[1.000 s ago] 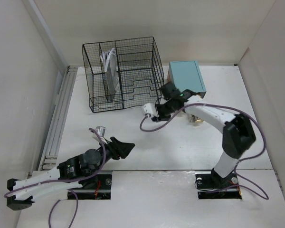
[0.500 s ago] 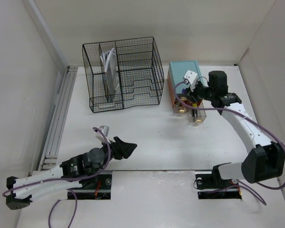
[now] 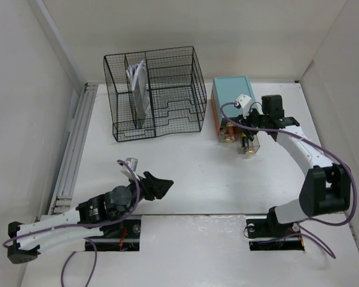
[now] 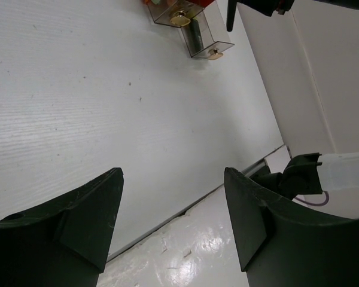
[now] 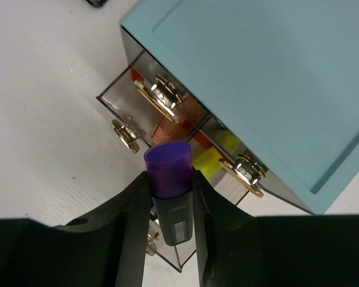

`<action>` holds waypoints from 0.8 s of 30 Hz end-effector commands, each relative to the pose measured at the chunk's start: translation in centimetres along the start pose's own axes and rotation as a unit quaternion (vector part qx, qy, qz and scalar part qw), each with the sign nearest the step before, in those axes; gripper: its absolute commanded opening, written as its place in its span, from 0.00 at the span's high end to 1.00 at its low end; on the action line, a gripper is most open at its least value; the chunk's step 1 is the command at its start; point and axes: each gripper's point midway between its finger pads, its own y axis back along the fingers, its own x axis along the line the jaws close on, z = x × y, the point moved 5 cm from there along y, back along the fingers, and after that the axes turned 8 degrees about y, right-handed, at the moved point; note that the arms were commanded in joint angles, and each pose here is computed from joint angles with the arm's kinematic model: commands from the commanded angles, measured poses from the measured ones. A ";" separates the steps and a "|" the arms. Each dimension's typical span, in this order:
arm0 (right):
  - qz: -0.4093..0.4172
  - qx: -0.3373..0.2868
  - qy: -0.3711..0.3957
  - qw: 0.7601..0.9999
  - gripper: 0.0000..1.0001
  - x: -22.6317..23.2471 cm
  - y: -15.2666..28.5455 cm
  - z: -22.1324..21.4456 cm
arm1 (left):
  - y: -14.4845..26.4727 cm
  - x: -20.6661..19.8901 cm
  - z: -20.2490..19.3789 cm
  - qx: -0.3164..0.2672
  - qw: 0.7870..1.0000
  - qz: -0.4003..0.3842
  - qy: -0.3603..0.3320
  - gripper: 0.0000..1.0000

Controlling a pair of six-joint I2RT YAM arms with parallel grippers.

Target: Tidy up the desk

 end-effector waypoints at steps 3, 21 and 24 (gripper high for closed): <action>-0.003 0.043 -0.013 0.999 0.92 -0.2 -0.8 -2.2 | 0.3 -0.7 0.4 -0.004 1.000 -0.016 0.000 0.35; 0.028 0.023 0.023 0.999 1.00 0.1 0.8 -1.9 | 0.5 -0.6 0.7 -0.008 1.000 -0.014 0.000 0.35; 0.154 -0.007 0.102 0.983 1.00 2.6 1.4 -2.0 | 0.6 -0.7 0.8 -0.010 1.000 -0.017 0.002 0.35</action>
